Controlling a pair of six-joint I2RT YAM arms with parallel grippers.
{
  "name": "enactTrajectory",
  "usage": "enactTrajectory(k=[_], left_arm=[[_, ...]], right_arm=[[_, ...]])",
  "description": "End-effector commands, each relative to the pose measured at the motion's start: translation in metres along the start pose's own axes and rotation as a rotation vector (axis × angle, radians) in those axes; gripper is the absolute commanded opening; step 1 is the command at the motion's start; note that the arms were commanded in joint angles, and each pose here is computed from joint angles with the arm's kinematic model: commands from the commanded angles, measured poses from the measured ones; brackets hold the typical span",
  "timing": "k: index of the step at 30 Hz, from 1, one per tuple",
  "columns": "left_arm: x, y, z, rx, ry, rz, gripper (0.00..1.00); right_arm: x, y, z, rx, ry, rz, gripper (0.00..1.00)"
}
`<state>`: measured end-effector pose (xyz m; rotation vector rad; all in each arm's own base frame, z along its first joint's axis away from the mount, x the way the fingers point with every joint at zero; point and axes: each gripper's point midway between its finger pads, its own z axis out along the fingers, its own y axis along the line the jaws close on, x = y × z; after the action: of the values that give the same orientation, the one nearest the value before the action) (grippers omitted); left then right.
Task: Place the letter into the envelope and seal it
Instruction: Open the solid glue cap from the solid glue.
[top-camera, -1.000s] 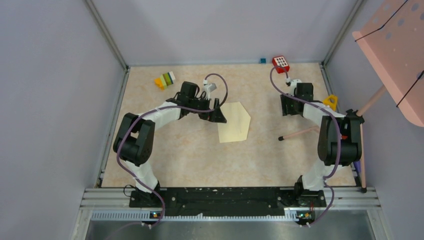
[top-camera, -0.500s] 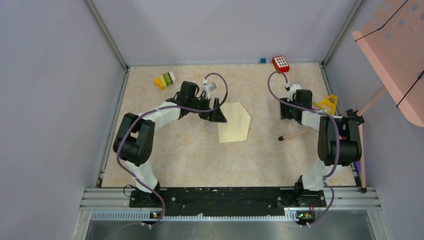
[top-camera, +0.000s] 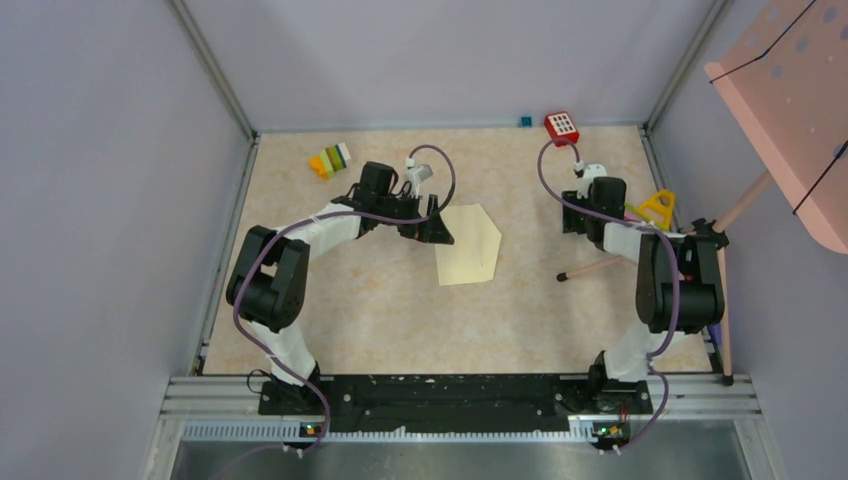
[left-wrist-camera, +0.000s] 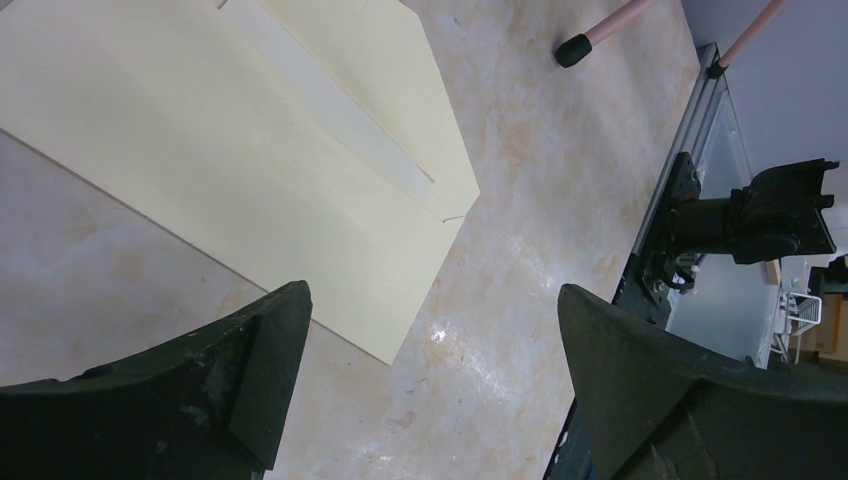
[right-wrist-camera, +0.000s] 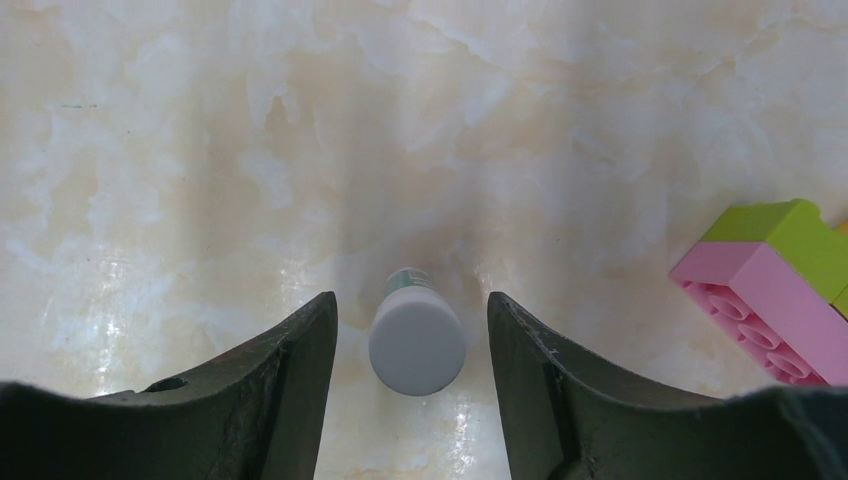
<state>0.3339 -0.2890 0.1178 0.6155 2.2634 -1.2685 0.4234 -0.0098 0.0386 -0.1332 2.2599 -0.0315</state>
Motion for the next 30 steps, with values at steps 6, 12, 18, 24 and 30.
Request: enactTrajectory(k=[6, 12, 18, 24, 30], left_arm=[[-0.02, -0.015, -0.009, 0.033, -0.06, 0.064, 0.99], [-0.022, -0.017, -0.009, 0.037, -0.064, 0.064, 0.98], [-0.023, -0.018, -0.01, 0.039, -0.063, 0.064, 0.98], [-0.026, -0.021, -0.011, 0.042, -0.064, 0.075, 0.98], [-0.041, -0.038, -0.024, 0.065, -0.057, 0.191, 0.98]], right_arm=[[-0.051, -0.009, -0.025, 0.036, -0.146, 0.031, 0.56], [-0.049, -0.007, -0.023, 0.027, -0.139, 0.032, 0.52], [-0.054, -0.008, -0.022, 0.025, -0.157, 0.018, 0.3], [-0.062, -0.007, -0.026, 0.013, -0.178, -0.003, 0.11], [-0.107, 0.018, -0.064, -0.139, -0.265, -0.036, 0.06]])
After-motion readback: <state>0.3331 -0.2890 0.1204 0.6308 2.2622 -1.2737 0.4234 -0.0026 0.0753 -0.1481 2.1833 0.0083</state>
